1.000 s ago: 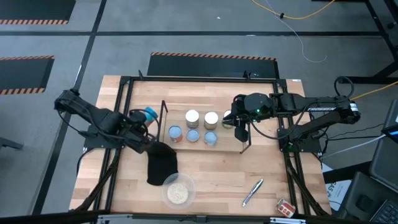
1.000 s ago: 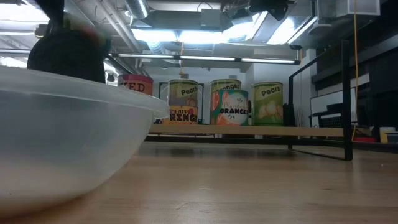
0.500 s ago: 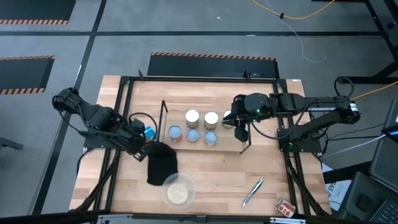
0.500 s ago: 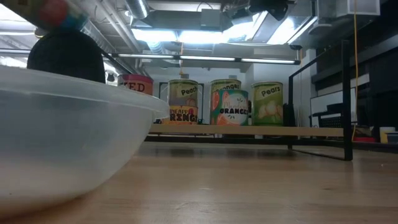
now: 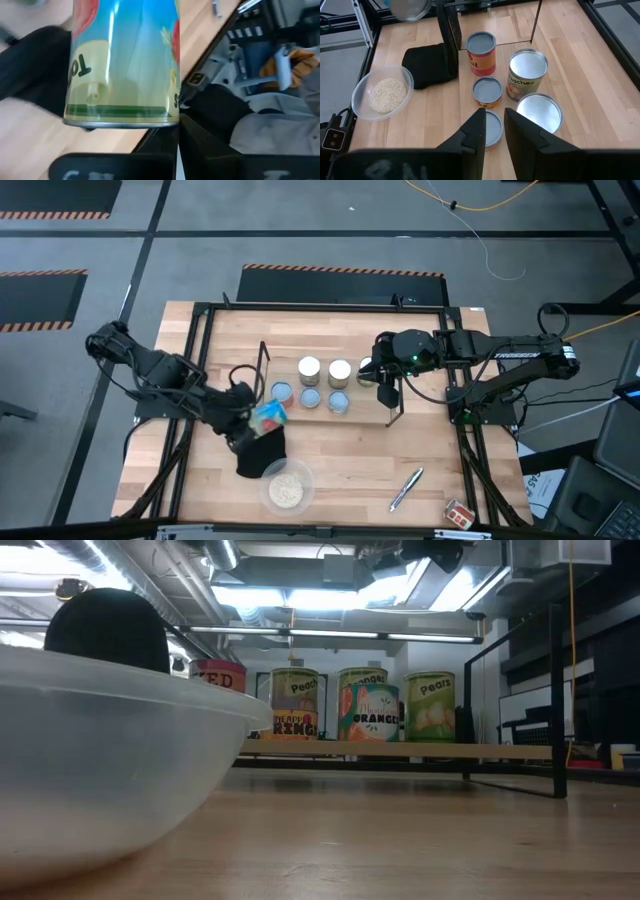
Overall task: Pick and place cans onto a shelf
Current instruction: Put the large canned tomatoes on the shelf
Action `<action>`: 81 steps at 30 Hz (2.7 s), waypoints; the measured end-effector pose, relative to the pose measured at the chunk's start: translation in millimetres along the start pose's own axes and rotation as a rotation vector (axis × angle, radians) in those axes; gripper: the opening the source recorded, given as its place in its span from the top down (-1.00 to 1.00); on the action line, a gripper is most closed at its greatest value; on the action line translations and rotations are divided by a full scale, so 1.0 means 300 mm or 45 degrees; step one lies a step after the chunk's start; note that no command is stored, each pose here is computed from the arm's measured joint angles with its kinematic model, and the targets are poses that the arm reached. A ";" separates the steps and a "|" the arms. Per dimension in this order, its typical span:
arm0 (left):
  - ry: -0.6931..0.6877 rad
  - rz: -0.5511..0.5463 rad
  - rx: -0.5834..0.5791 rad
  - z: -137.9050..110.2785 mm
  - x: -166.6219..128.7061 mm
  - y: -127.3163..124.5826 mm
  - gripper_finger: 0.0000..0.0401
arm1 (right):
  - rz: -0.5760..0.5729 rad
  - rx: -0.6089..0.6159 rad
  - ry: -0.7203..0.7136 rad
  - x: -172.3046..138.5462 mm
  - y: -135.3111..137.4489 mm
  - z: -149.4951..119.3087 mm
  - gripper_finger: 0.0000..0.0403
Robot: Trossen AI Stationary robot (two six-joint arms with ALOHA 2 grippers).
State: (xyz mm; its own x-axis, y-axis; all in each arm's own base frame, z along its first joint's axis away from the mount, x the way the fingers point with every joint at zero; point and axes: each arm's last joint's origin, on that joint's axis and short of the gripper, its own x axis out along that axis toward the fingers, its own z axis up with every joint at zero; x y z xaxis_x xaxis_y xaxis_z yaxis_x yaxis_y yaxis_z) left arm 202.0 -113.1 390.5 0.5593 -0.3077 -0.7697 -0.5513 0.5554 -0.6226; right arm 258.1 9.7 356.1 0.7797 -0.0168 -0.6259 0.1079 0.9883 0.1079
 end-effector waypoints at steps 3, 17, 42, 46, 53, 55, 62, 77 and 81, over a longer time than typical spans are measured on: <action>-0.002 -0.046 0.013 0.005 0.021 -0.022 1.00 | 0.001 0.000 -0.001 0.000 0.000 0.000 0.63; 0.564 -0.034 -0.207 -0.023 0.273 -0.106 1.00 | 0.124 -0.098 -0.001 0.016 0.102 -0.034 0.63; 1.255 0.712 -0.662 -0.171 0.401 0.056 1.00 | 0.198 -0.161 0.004 0.118 0.154 -0.160 0.63; 1.303 0.725 -0.612 -0.180 0.448 0.096 1.00 | 0.197 -0.160 0.004 0.118 0.154 -0.160 0.63; 1.357 0.748 -0.560 -0.186 0.540 0.175 1.00 | 0.202 -0.158 -0.014 0.118 0.155 -0.156 0.63; 1.358 0.755 -0.549 -0.188 0.566 0.193 1.00 | 0.202 -0.157 -0.014 0.118 0.156 -0.155 0.63; 1.362 0.801 -0.485 -0.195 0.633 0.240 1.00 | 0.202 -0.152 -0.013 0.118 0.155 -0.155 0.63; 1.335 0.815 -0.412 -0.192 0.684 0.264 0.94 | 0.204 -0.150 -0.022 0.117 0.156 -0.153 0.63; 1.322 0.815 -0.398 -0.192 0.685 0.264 0.84 | 0.204 -0.150 -0.022 0.117 0.156 -0.153 0.63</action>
State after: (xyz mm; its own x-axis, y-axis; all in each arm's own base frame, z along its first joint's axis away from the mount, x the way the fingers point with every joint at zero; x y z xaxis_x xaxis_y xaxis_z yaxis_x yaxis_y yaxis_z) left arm 237.7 -176.8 174.8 -0.5334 -0.5915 -0.6047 -0.7452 0.6669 0.0050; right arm 262.3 62.3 303.6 0.7920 0.1404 -0.5942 -0.0905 0.9895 0.1131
